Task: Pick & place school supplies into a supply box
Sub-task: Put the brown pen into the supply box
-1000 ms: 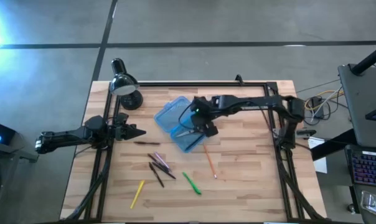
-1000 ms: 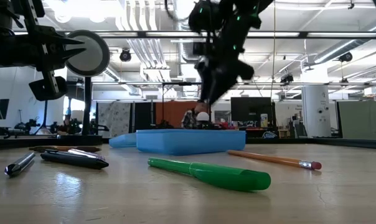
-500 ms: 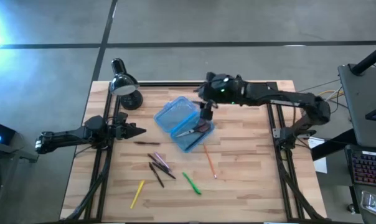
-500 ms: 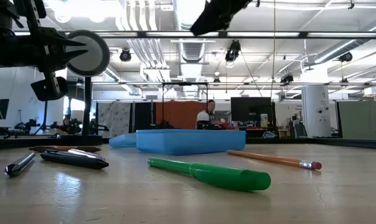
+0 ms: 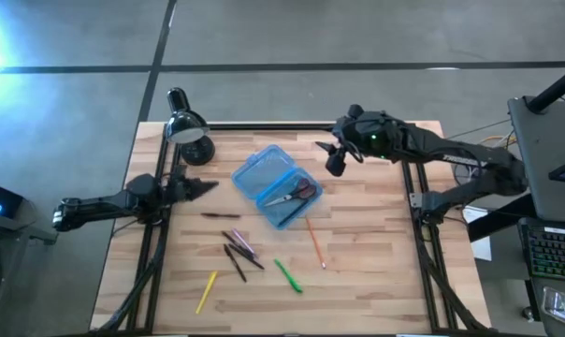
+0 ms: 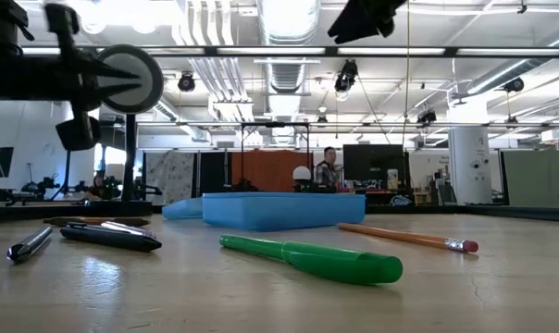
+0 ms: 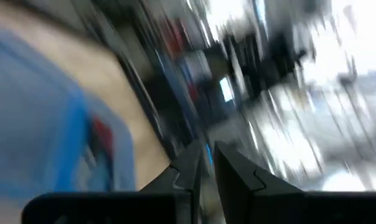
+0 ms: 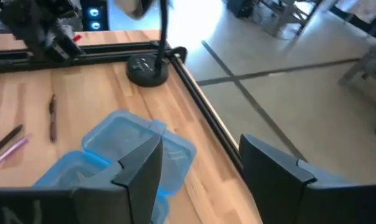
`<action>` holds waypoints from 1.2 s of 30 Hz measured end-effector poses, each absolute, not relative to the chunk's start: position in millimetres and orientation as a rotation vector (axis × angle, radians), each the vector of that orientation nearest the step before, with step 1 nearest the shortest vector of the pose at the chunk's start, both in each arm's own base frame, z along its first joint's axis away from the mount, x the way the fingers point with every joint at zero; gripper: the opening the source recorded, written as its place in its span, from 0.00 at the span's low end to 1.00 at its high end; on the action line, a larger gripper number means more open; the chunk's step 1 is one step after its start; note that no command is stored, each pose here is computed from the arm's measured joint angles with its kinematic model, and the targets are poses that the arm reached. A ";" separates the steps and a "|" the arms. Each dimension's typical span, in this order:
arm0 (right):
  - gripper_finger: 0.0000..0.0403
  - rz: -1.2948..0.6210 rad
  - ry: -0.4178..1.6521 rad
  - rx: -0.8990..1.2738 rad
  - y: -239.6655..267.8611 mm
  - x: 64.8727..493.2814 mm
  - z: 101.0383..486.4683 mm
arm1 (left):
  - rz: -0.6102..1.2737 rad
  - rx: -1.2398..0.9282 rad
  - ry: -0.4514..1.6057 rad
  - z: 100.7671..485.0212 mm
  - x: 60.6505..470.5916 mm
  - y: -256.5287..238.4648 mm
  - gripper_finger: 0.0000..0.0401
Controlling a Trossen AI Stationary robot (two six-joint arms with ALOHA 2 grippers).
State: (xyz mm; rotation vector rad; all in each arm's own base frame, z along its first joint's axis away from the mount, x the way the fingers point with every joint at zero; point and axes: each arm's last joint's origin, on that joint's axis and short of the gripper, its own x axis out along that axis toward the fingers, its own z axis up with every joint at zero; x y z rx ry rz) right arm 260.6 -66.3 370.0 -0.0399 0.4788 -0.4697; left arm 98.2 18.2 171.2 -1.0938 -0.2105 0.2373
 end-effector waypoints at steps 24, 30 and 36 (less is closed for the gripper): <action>0.51 -0.546 0.505 0.043 -62.5 236.8 345.4 | 0.062 -1.293 -0.342 193.1 96.6 16.2 0.07; 0.51 -0.547 0.515 0.048 -62.7 237.5 340.8 | 0.130 -1.262 -0.351 189.2 98.2 18.0 0.07; 0.51 -0.547 0.499 0.050 -62.6 237.3 346.7 | 0.134 -1.213 -0.409 194.2 99.1 19.0 0.07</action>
